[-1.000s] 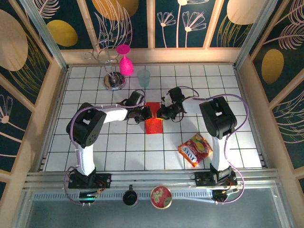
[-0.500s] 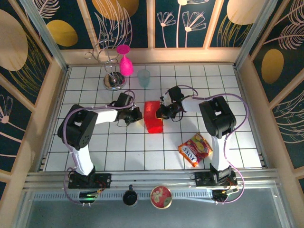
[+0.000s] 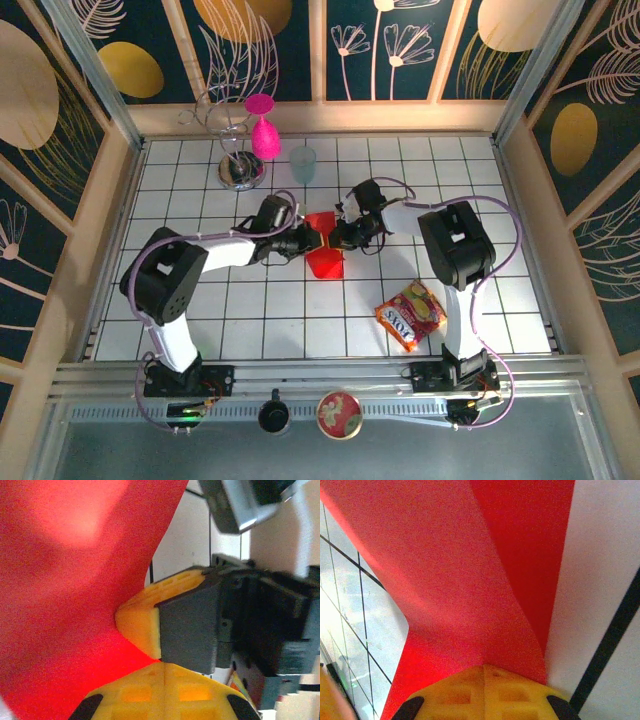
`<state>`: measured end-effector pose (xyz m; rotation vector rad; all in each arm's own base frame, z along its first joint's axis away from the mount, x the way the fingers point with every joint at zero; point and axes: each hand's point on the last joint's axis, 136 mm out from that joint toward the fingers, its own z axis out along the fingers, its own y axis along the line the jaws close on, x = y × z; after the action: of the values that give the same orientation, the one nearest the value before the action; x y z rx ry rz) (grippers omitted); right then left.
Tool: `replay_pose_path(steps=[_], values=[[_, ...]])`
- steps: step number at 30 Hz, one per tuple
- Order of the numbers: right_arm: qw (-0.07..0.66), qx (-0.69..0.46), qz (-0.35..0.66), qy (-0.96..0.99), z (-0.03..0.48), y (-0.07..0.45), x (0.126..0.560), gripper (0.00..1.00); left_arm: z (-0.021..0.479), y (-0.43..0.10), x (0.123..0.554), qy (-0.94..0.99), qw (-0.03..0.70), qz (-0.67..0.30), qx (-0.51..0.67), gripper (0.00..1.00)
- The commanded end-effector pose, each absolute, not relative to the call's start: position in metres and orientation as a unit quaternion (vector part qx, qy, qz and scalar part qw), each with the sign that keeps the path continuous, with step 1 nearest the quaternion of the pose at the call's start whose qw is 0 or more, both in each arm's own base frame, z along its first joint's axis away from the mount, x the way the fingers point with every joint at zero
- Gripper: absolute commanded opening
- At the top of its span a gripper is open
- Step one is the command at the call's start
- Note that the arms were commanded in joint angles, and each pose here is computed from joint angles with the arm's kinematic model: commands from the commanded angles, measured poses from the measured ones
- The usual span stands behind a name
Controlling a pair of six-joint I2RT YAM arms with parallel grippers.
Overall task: Fold a paper plane with a square sheet of paper (pick it up from the middle)
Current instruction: First fold the square sheet of paper in half at the center of the table.
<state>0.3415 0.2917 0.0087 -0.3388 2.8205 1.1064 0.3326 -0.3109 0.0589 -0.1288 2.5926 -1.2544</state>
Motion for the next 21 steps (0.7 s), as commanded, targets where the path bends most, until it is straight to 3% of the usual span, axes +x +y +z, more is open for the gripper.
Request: replay_pose_path(steps=[1, 13, 21], values=[[-0.031, -0.065, 0.173, 0.982, -0.091, 0.216, 0.307, 0.0, 0.038, -0.309, 0.328, 0.894, 0.105, -0.431, -0.06, 0.0], [-0.033, -0.057, 0.164, 0.984, -0.094, 0.208, 0.308, 0.0, -0.01, -0.264, 0.29, 0.926, 0.079, -0.359, -0.088, 0.0], [-0.033, -0.055, 0.169, 0.984, -0.095, 0.208, 0.306, 0.0, 0.0, -0.243, 0.281, 0.94, 0.091, -0.32, -0.075, 0.0]])
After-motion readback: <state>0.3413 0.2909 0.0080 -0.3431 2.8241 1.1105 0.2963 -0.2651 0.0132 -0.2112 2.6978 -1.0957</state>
